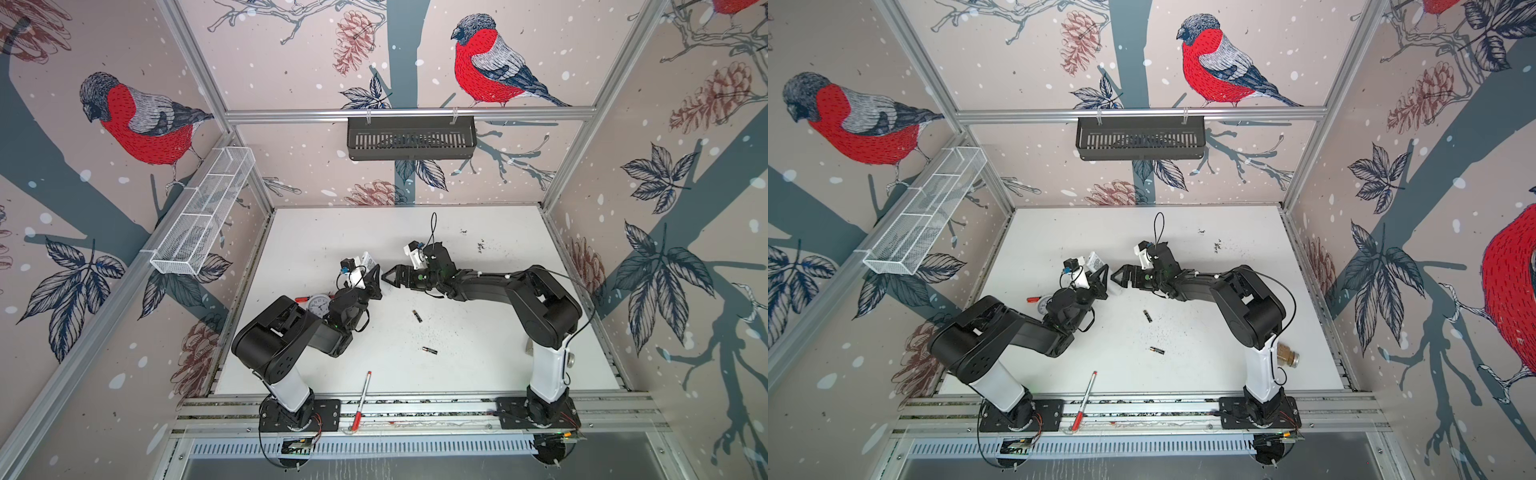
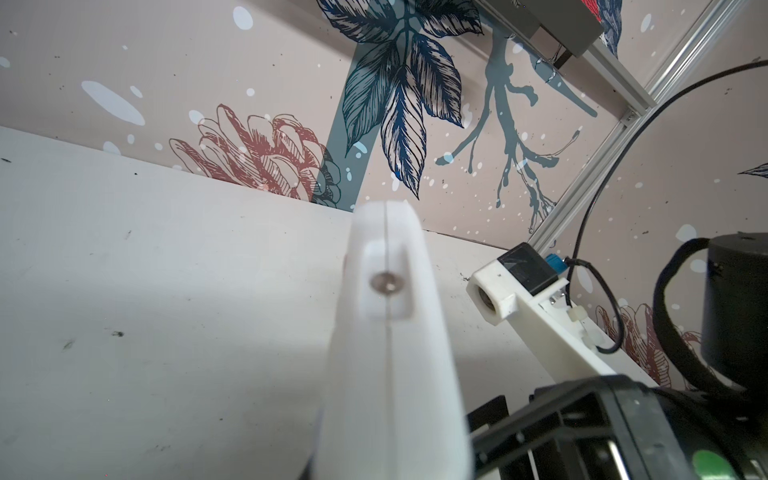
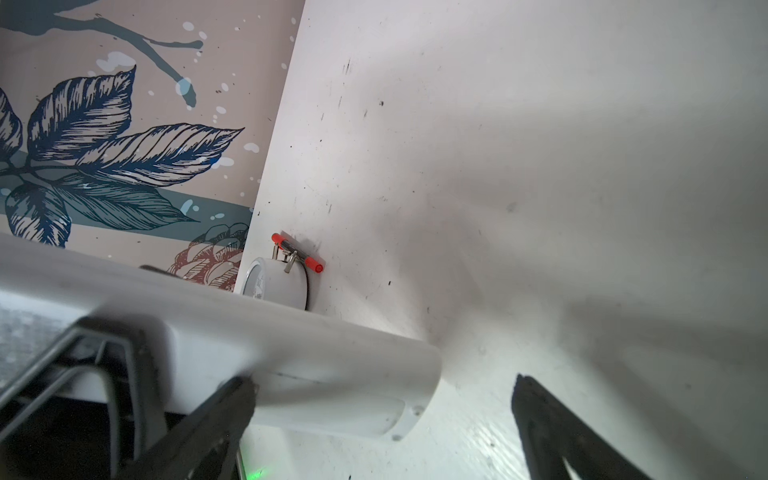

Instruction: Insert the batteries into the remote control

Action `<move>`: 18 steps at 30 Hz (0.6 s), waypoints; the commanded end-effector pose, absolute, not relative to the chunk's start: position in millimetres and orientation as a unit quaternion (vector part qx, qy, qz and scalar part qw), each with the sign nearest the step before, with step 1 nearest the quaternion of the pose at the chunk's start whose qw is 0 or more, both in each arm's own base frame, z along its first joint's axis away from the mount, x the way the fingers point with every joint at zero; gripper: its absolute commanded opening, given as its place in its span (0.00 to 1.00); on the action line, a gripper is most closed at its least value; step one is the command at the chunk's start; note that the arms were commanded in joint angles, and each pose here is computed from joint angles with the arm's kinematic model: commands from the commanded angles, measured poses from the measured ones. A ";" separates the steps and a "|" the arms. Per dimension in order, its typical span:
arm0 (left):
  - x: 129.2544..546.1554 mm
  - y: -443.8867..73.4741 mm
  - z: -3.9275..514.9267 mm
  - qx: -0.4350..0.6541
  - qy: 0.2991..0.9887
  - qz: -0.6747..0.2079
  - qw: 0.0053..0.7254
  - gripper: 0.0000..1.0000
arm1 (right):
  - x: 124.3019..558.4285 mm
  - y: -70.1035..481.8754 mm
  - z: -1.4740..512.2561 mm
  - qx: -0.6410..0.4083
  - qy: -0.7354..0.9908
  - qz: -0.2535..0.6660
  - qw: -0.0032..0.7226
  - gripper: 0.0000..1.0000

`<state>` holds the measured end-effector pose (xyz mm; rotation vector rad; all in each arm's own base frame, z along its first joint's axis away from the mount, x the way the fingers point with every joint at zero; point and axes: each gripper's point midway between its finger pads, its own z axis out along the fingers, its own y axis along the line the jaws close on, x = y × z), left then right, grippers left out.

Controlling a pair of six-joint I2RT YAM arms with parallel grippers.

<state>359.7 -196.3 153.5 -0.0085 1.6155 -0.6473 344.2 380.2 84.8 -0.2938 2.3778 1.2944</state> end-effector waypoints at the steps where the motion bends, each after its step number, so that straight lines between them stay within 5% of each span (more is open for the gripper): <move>1: 358.6 -198.2 199.2 -0.002 0.646 -0.313 0.696 0.00 | 341.3 362.7 63.1 -0.094 0.879 0.423 0.198 1.00; 18: 364.0 -197.5 188.6 -0.010 0.664 -0.301 0.685 0.00 | 337.5 356.4 98.4 -0.111 0.846 0.466 0.233 1.00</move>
